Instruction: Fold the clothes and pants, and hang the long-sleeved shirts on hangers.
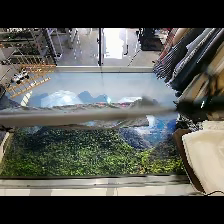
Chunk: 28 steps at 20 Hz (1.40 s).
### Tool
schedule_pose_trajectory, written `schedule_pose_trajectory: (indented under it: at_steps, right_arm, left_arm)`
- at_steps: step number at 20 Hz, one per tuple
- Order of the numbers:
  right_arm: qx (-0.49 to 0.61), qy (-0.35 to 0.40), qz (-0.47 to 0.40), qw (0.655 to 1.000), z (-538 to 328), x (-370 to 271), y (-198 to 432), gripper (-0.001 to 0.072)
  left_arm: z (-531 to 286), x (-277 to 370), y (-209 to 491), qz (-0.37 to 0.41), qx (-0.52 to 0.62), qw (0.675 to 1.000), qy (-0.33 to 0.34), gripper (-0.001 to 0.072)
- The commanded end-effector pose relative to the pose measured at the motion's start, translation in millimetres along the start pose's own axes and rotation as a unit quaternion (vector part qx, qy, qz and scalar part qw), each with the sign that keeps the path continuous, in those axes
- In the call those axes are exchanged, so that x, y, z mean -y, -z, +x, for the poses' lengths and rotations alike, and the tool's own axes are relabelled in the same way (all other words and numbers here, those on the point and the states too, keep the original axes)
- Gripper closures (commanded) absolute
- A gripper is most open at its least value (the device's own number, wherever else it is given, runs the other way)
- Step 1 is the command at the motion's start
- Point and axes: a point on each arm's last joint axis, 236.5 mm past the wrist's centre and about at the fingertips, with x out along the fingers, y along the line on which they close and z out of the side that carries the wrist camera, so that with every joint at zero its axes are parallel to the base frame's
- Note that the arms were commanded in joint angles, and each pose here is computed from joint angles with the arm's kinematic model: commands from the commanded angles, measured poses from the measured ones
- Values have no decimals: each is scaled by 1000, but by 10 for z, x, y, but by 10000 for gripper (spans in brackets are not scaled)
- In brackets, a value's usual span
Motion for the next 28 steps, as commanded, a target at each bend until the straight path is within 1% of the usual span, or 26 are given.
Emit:
schedule_pose_trajectory:
  at_steps: [1,2,3,5,7,13,15,16,18,20,23,26,28]
  right_arm:
    - [-124,24,54,991,797,311,1570,691]
    - [-153,24,70,985,975,344,1935,691]
    - [-173,29,86,981,1079,378,2187,691]
    - [-202,42,98,974,1177,456,2477,691]
    - [-202,54,94,973,1182,514,2492,691]
    - [-206,47,92,973,1134,470,2457,690]
    - [-148,39,75,985,1059,427,2015,691]
    - [-87,39,68,993,976,411,1604,691]
    - [50,43,59,996,727,399,695,692]
    - [118,44,43,991,624,370,18,693]
    - [129,38,18,991,993,323,-762,692]
    - [125,31,18,991,1622,459,-1494,692]
    - [123,23,17,992,2025,518,-1852,692]
  left_arm:
    - [-2,-337,1018,43,-98,993,46,690]
    - [-14,-467,1270,25,-124,991,39,690]
    - [-59,-637,1497,15,-152,988,18,690]
    - [-190,-939,1718,7,-180,983,-30,691]
    - [-313,-1127,1801,7,-187,980,-60,691]
    - [-444,-1218,1930,12,-208,975,-71,691]
    - [-459,-1167,1829,10,-198,977,-73,691]
    - [-452,-1131,1693,8,-184,980,-76,691]
    - [-387,-976,1215,-5,-124,990,-75,693]
    - [-250,-739,644,-16,-46,997,-63,693]
    - [62,-506,-41,-46,62,995,-58,693]
    - [561,-365,-286,-68,93,991,-61,693]
    - [976,-329,-364,-85,108,988,-67,693]
